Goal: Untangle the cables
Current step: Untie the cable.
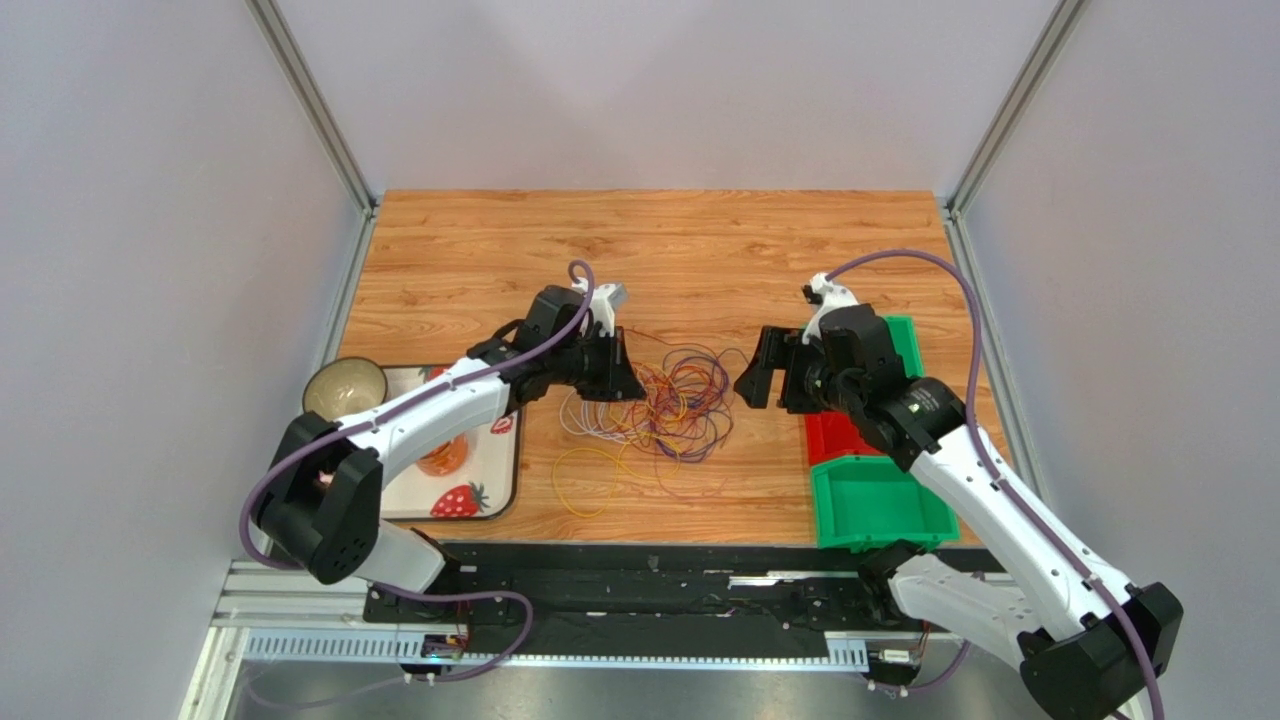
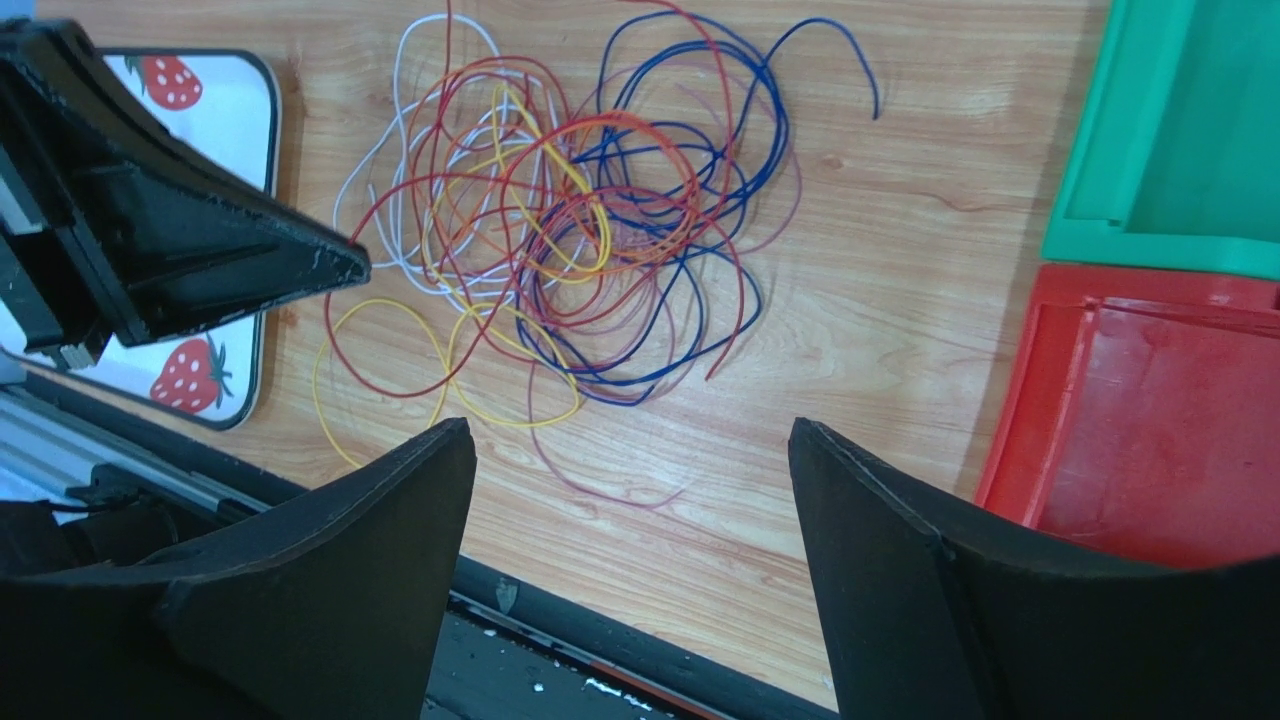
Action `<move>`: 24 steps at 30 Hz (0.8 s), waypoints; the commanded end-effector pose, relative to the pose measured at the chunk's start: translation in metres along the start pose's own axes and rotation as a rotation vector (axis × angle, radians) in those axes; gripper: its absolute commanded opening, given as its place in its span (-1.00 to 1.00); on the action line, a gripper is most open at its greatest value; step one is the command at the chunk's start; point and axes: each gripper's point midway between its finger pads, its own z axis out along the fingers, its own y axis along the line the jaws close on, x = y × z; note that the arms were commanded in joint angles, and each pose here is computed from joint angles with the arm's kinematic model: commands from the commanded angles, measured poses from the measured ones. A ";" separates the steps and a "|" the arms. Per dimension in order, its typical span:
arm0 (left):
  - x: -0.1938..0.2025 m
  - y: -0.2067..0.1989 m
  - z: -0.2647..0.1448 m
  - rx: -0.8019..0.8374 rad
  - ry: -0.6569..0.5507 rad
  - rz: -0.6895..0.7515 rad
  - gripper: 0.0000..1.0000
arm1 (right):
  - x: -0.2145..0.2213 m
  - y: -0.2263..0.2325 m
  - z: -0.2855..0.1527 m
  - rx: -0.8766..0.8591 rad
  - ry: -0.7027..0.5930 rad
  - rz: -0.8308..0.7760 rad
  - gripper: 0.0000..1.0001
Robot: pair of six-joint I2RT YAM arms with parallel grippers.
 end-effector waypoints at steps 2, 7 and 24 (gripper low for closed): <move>-0.020 -0.012 0.011 0.064 -0.067 0.035 -1.00 | 0.005 0.021 0.015 -0.105 0.037 0.031 0.62; -0.012 0.007 0.022 -0.008 -0.033 0.025 -0.94 | 0.010 0.021 0.036 -0.075 0.096 0.096 0.61; -0.001 0.021 -0.047 -0.204 -0.048 0.051 0.62 | 0.016 -0.005 0.117 0.076 0.238 0.041 0.61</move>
